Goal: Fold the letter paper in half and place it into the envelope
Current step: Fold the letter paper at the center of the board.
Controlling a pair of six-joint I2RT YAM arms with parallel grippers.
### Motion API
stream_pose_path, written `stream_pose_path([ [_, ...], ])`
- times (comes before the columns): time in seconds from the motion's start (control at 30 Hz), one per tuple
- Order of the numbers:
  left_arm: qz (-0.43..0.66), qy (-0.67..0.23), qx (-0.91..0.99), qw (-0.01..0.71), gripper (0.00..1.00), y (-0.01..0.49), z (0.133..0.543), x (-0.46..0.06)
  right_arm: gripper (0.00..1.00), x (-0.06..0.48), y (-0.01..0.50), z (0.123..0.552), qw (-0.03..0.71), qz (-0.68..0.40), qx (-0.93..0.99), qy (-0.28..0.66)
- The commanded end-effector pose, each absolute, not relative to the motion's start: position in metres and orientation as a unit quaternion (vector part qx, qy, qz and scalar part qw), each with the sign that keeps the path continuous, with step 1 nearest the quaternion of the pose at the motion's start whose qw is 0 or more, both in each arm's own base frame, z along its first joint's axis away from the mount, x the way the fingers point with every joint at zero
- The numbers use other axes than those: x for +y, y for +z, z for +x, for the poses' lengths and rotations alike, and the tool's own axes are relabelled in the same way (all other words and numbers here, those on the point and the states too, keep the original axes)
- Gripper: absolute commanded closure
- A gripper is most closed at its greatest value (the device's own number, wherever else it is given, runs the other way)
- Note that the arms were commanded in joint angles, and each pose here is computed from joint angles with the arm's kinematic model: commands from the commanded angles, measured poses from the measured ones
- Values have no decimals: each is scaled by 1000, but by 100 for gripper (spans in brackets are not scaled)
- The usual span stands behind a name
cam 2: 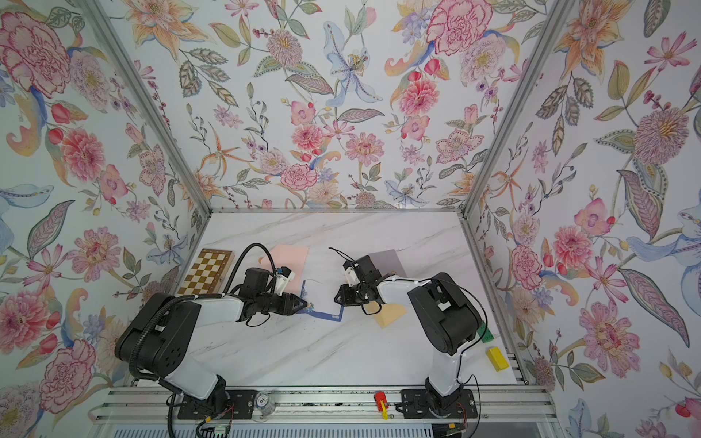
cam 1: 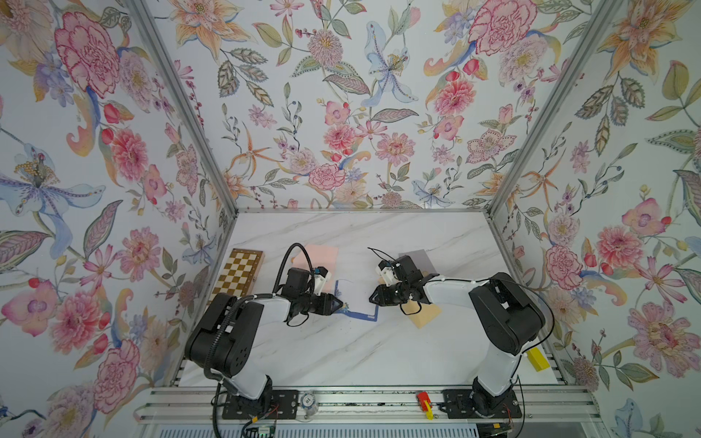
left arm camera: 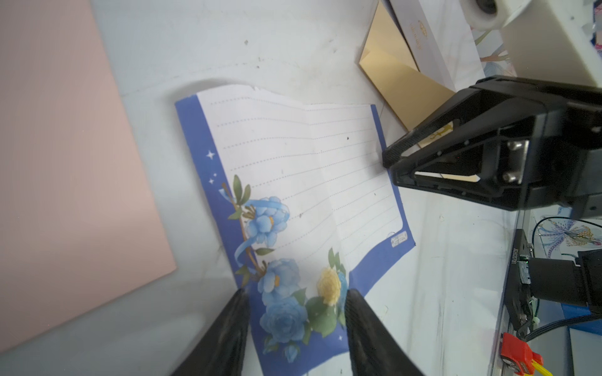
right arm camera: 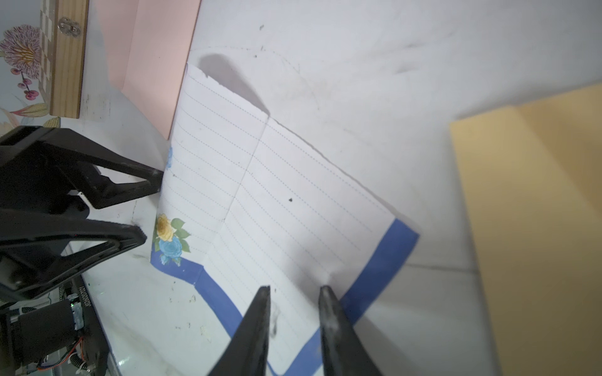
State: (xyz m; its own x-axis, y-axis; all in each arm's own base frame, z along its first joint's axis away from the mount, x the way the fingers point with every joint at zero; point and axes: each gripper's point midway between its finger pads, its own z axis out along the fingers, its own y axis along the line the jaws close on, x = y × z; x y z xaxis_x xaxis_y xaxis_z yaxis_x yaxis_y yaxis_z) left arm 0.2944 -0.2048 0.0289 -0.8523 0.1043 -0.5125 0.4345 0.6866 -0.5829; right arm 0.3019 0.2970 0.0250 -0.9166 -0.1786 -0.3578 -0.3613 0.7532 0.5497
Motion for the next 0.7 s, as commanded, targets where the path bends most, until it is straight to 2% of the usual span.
stream_pose_path([
  [0.0, 125, -370, 902, 182, 48, 7, 282, -201, 71, 277, -11, 282, 91, -135, 951, 263],
  [0.17, 130, -412, 878, 207, 48, 27, 293, -215, 71, 275, -15, 281, 87, -129, 954, 258],
  [0.67, 141, -463, 842, 239, 48, 57, 308, -233, 70, 271, -23, 277, 76, -117, 958, 252],
])
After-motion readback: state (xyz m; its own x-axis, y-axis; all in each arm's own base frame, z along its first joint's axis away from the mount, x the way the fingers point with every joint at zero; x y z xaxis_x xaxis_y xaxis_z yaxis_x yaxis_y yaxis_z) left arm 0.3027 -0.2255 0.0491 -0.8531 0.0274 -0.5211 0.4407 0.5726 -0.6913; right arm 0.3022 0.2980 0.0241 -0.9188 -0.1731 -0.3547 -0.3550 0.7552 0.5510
